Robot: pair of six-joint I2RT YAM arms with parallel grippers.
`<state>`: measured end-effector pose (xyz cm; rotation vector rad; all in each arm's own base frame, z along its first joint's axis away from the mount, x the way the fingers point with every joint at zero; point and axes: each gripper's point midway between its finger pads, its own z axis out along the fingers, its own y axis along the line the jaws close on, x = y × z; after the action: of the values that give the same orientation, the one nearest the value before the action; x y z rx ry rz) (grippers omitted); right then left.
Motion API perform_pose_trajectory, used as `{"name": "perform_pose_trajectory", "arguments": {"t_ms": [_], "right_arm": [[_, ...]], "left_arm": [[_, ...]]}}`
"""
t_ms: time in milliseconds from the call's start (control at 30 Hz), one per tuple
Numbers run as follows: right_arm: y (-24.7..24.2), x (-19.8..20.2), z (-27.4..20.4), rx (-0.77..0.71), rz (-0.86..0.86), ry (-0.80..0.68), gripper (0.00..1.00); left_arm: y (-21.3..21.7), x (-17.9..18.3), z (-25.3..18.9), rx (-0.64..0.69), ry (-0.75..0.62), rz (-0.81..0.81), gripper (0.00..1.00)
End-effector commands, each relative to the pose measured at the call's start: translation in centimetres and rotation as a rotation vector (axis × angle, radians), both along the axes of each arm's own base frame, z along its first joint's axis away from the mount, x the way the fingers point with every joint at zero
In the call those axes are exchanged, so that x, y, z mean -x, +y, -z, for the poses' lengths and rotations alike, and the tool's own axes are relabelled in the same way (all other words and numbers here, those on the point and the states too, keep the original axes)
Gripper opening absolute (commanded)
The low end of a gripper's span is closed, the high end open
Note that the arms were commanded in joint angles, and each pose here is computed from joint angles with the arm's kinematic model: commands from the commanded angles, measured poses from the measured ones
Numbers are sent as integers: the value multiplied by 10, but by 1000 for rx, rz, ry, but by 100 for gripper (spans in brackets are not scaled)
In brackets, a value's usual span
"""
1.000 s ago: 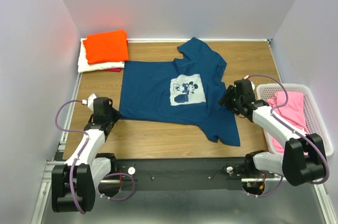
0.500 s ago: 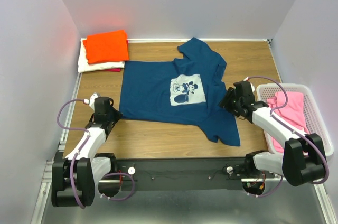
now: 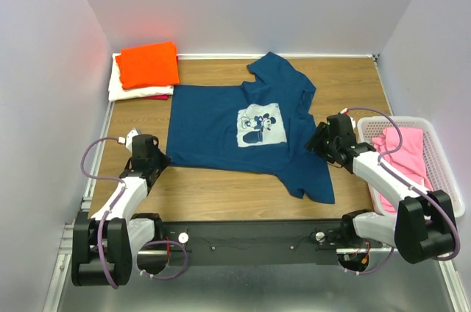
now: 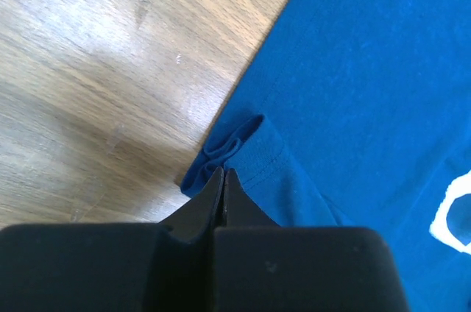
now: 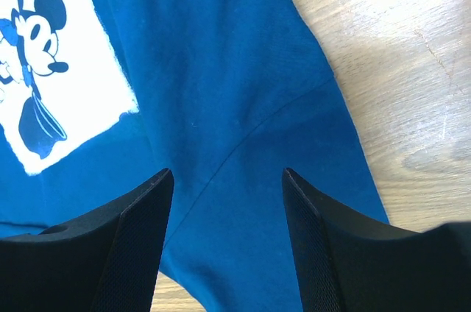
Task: Fold and stack the t-shirts
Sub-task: Flatten the tshirt out
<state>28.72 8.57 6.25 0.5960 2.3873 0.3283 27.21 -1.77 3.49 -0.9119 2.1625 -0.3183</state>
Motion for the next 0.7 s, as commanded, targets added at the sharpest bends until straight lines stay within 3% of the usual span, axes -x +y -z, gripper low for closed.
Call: {"name": "perform_pose_trajectory", "arguments": {"t_ms": [0,300,667], "right_arm": [[-7,3,-2,11,27,-15,68],[-25,3,-2,77,116,-5,68],[-59,-28,-2,166,223,28,62]], "left_arm": [[-6,-8,-20,11,-45,31,0],[-8,-11,-58,33,-109,25,0],[-17,-12,-67,56,-133,72,0]]}}
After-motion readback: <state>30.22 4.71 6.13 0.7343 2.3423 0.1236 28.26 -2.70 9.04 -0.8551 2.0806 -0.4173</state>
